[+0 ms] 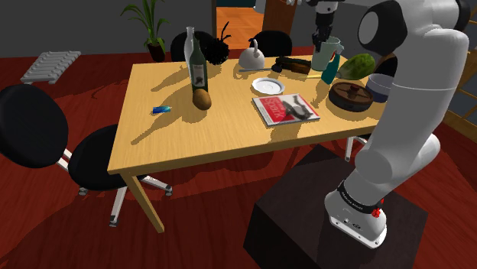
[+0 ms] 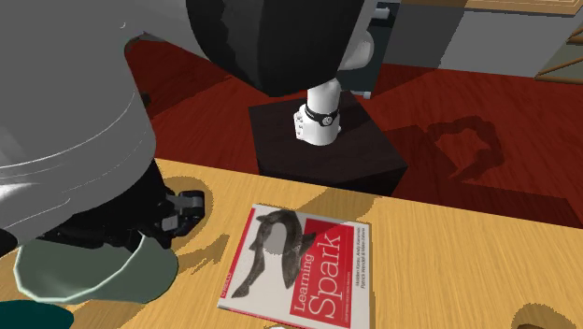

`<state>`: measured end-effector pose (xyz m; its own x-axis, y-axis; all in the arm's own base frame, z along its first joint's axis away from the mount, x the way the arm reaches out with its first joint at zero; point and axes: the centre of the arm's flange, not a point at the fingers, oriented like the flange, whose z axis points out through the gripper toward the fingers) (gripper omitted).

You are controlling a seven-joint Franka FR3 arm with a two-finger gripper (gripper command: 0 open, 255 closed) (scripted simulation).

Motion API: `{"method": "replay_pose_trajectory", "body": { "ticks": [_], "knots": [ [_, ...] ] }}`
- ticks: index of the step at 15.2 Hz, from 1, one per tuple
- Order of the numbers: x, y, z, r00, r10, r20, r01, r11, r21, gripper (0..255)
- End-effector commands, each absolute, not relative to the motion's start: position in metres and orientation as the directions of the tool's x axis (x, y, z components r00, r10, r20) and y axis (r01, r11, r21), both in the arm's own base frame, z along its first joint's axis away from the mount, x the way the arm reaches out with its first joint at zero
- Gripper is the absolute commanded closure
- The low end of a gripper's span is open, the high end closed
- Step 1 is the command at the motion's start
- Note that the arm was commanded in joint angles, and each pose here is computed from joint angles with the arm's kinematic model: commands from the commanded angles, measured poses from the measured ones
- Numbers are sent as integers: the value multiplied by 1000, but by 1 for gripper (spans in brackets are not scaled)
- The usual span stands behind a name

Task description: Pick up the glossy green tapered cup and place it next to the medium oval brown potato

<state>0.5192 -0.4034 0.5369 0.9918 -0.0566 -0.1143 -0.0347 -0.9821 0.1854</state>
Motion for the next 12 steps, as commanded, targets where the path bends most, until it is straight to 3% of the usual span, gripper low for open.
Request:
{"method": "replay_pose_trajectory", "body": {
  "ticks": [1,12],
  "knots": [
    [519,-403,548,992,-57,-114,-35,-982,186,255],
    [528,-378,592,992,-57,-114,-35,-982,186,255]
  ]
}}
